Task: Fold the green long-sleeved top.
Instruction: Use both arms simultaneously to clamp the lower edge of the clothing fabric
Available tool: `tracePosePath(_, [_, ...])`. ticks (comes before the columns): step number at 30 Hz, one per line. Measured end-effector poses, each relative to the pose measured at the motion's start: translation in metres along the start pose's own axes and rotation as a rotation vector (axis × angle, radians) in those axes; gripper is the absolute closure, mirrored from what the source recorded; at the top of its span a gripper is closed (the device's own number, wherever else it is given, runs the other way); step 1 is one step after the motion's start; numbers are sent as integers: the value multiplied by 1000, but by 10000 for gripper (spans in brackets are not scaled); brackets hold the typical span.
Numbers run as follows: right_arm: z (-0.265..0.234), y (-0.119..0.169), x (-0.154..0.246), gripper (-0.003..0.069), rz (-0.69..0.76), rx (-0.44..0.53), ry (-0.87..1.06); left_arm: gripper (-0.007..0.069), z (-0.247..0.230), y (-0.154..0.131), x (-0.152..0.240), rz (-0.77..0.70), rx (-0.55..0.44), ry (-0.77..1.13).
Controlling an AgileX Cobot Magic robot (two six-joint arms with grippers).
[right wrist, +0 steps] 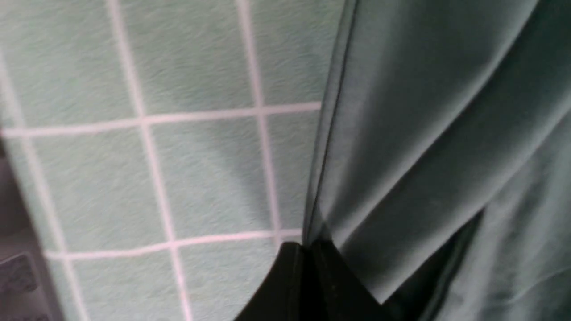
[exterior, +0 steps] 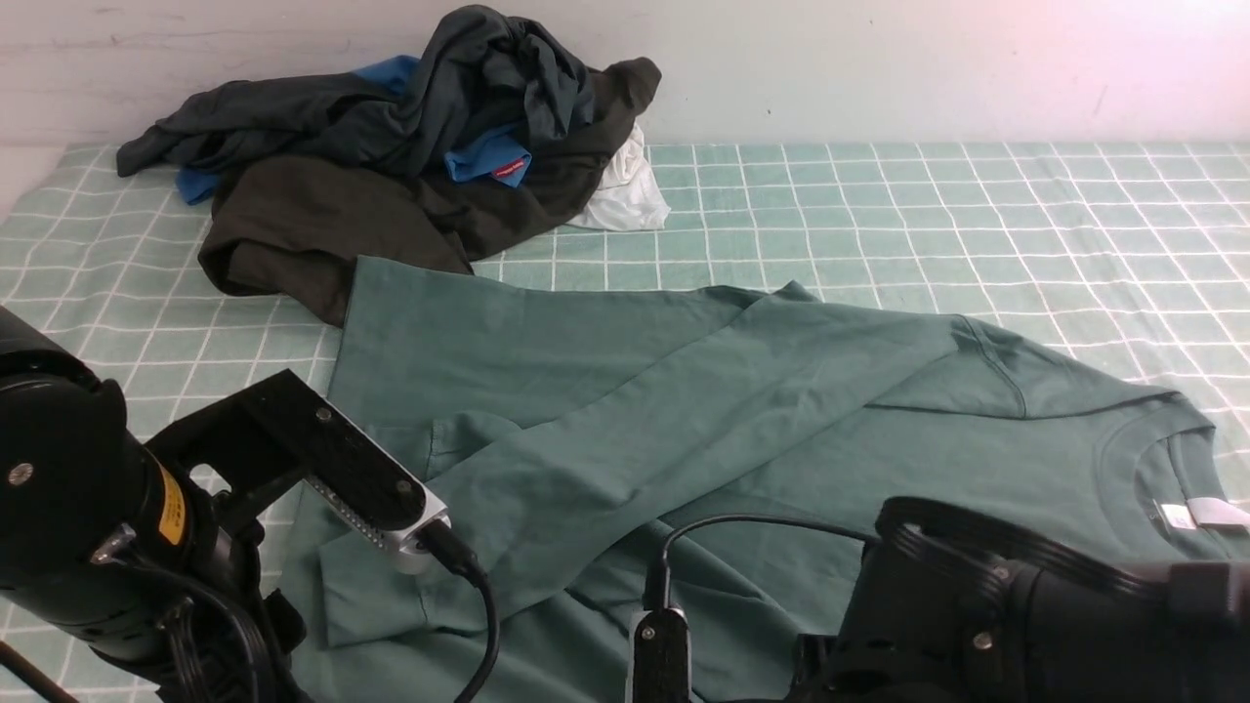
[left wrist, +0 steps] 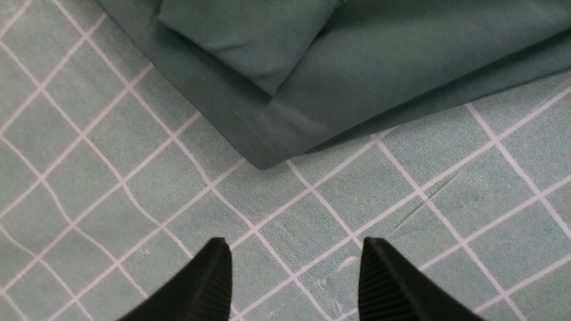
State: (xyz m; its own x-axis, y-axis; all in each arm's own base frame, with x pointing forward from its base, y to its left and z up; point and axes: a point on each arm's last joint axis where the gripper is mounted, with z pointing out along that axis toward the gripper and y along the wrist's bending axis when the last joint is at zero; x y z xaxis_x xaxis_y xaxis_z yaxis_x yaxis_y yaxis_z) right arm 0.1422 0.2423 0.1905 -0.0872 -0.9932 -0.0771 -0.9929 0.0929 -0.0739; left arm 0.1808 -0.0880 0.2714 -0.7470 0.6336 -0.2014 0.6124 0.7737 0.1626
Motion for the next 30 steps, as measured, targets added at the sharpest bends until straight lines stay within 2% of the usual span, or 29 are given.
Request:
tracePosePath(8, [-1,9,-1,661,-6,-102,-15,261,7,-4,1,75,49,78])
tracePosePath(14, [-10,13,2,661,10,-131,-23,261,24,-17,-5,167,201,150])
tracePosePath(17, [-16,12,4,661,18,-122,-41,261,38,-27,-12,285,260,179])
tracePosePath(25, [-15,-10,10,661,118,-105,-84,261,89,-57,-29,572,275,299])
tracePosePath(30, [-15,-19,12,661,150,-86,-108,261,117,-60,-33,603,269,350])
